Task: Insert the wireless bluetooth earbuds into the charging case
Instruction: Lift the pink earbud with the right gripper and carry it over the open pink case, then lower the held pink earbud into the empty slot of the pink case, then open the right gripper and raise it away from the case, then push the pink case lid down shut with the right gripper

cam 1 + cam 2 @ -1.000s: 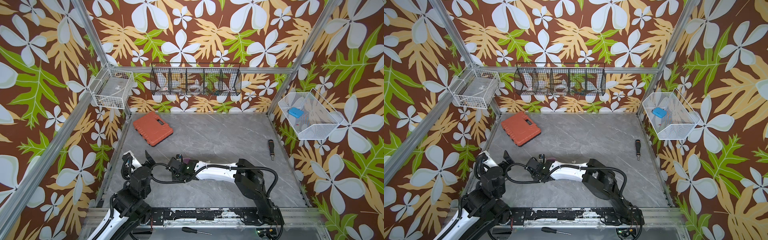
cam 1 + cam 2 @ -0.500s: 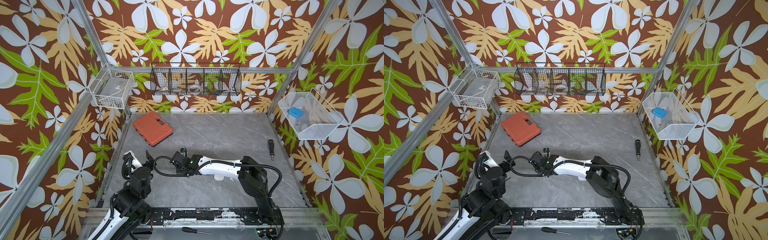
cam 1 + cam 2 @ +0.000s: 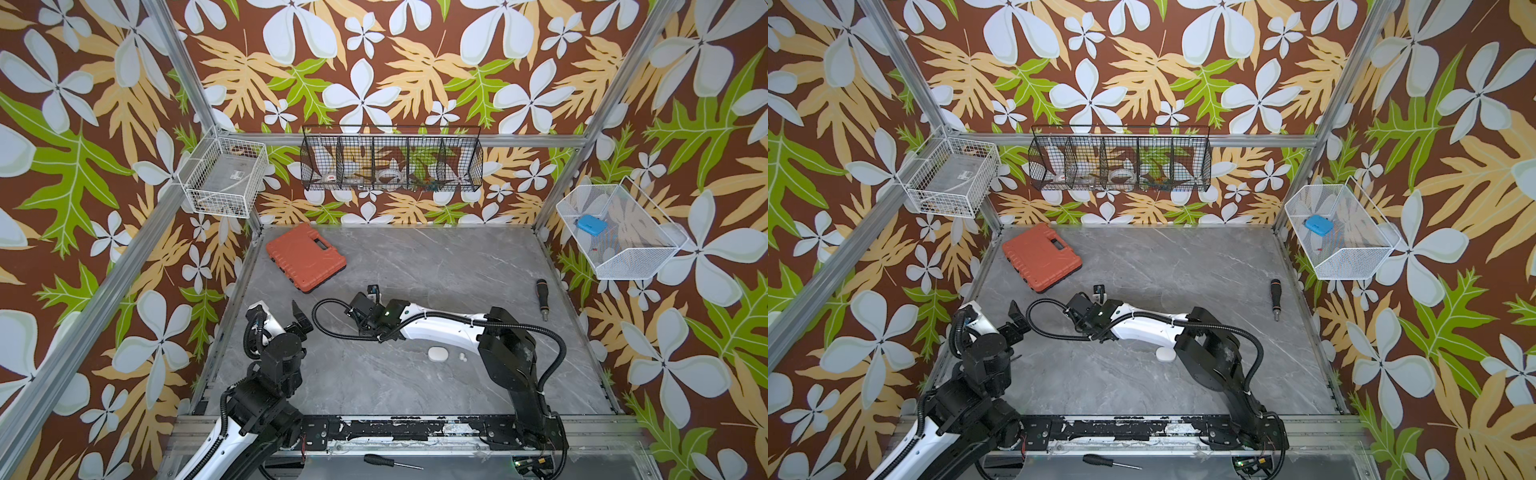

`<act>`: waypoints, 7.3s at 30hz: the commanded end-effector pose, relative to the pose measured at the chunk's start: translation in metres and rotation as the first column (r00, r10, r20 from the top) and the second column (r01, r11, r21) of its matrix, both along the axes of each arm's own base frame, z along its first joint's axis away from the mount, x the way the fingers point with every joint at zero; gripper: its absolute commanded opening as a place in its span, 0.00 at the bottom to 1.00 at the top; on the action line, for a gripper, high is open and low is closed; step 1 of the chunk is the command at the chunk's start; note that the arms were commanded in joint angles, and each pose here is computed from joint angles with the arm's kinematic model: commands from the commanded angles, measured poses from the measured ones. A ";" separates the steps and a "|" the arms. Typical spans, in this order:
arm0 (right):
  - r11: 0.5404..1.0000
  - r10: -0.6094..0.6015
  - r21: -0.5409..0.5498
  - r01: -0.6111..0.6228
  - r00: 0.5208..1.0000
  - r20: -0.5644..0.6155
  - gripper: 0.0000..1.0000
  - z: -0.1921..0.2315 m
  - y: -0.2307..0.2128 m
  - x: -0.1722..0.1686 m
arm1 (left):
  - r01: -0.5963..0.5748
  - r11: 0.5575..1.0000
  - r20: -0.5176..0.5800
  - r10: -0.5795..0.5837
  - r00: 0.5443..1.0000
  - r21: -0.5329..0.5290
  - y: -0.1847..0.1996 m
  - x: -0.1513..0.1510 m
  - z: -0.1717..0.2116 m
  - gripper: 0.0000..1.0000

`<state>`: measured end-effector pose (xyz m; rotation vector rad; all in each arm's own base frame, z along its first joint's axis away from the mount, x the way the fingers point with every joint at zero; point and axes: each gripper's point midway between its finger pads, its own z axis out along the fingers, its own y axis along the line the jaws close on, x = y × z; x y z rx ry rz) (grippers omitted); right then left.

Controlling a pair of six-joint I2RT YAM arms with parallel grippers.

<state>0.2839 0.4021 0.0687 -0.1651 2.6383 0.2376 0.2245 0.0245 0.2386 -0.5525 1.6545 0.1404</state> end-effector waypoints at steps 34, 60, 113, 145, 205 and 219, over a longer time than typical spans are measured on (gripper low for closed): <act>0.998 0.008 -0.057 -0.008 1.000 0.004 0.17 -0.015 0.004 0.008 | 0.008 1.000 0.011 -0.008 1.000 0.002 -0.002 0.002 0.003 1.00; 0.999 0.008 -0.051 -0.009 1.000 -0.011 0.17 -0.026 0.007 0.006 | 0.008 1.000 0.008 -0.008 1.000 0.006 -0.002 0.003 0.003 1.00; 0.990 0.020 0.142 -0.025 0.999 0.033 0.54 0.050 0.015 -0.001 | 0.076 0.997 -0.017 -0.075 0.997 0.012 -0.014 0.008 -0.002 1.00; 0.900 0.127 0.401 -0.171 0.983 0.134 1.00 0.126 -0.058 0.037 | 0.524 0.851 -0.194 -0.521 0.831 -0.037 -0.105 0.030 -0.046 1.00; 0.783 0.422 0.529 -0.327 0.904 -0.066 1.00 0.035 0.020 0.017 | 0.557 0.829 -0.208 -0.553 0.807 -0.044 -0.113 0.031 -0.050 1.00; 0.854 0.313 0.430 -0.294 0.949 0.028 1.00 0.081 -0.017 0.005 | 0.556 0.830 -0.197 -0.553 0.810 -0.047 -0.112 0.030 -0.047 1.00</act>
